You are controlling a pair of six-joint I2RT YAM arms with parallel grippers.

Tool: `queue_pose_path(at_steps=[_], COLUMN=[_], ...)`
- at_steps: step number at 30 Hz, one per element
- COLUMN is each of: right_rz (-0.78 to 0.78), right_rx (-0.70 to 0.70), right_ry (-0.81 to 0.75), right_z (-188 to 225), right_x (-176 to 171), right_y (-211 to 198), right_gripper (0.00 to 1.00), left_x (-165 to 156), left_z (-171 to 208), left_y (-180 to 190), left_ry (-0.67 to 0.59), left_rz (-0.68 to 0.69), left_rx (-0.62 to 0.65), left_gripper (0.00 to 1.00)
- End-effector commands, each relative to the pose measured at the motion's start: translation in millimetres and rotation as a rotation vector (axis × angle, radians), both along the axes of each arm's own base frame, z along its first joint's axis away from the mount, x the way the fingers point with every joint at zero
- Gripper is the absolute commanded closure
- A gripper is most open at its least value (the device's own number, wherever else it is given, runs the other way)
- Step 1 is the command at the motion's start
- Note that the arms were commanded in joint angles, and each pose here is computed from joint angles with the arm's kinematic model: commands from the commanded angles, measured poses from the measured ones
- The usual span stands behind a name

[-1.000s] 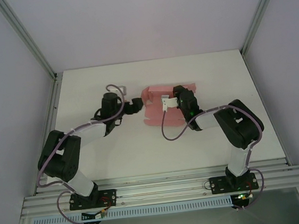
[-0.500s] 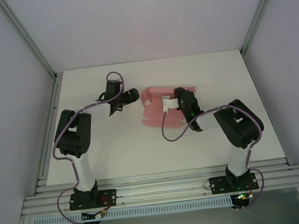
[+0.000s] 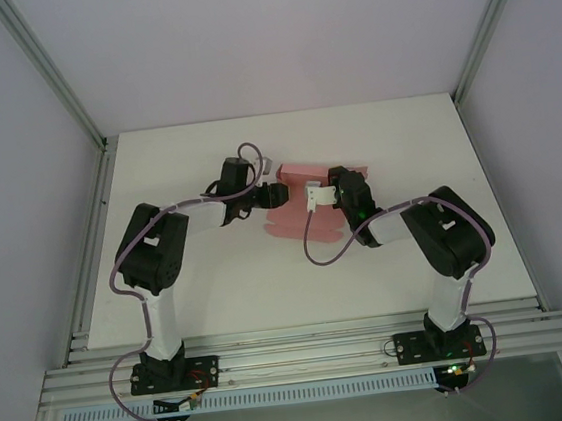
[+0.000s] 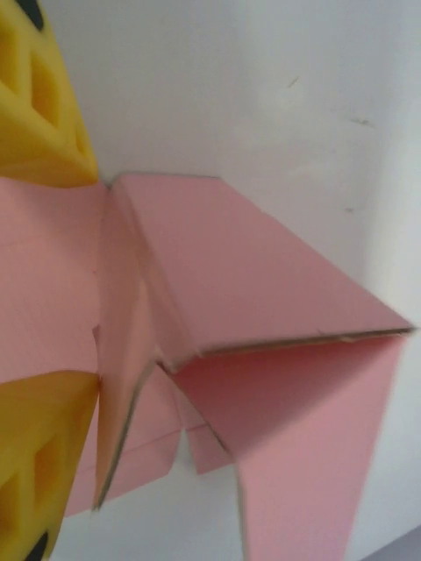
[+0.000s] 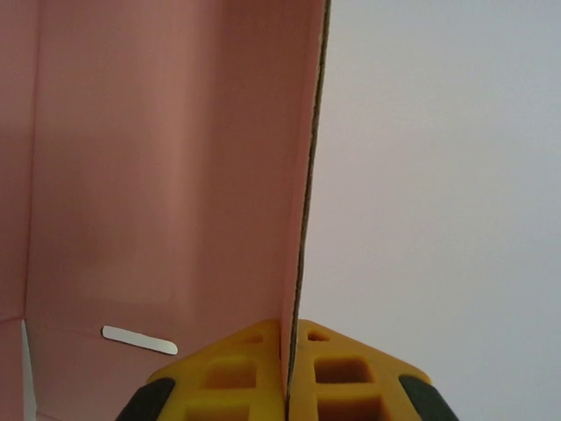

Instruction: Assemble paper box

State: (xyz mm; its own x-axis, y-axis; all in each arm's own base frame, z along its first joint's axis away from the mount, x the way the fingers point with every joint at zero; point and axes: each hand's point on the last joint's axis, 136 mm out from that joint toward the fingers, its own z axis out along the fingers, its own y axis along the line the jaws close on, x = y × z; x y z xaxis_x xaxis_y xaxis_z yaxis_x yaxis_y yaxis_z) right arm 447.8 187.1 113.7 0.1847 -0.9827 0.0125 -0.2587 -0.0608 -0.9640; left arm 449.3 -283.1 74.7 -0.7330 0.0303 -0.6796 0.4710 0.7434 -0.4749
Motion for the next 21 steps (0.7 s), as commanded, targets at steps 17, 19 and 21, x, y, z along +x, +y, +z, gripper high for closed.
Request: queue_pose_path(at_steps=[17, 19, 21], right_rz=[0.057, 0.056, 0.070], right_rx=[-0.032, -0.037, -0.055], right_ry=[0.088, 0.086, 0.072], right_z=[-36, -34, -31], right_x=[-7, -9, -10], right_y=[12, 9, 7], right_gripper=[1.00, 1.00, 1.00], left_x=[-3, -8, -16], left_z=[14, 12, 10], left_y=[-11, 3, 12], left_ry=[-0.239, -0.240, -0.213], left_rz=[0.040, 0.074, 0.070], left_rx=[0.087, 0.100, 0.065], left_gripper=[0.59, 0.59, 0.62])
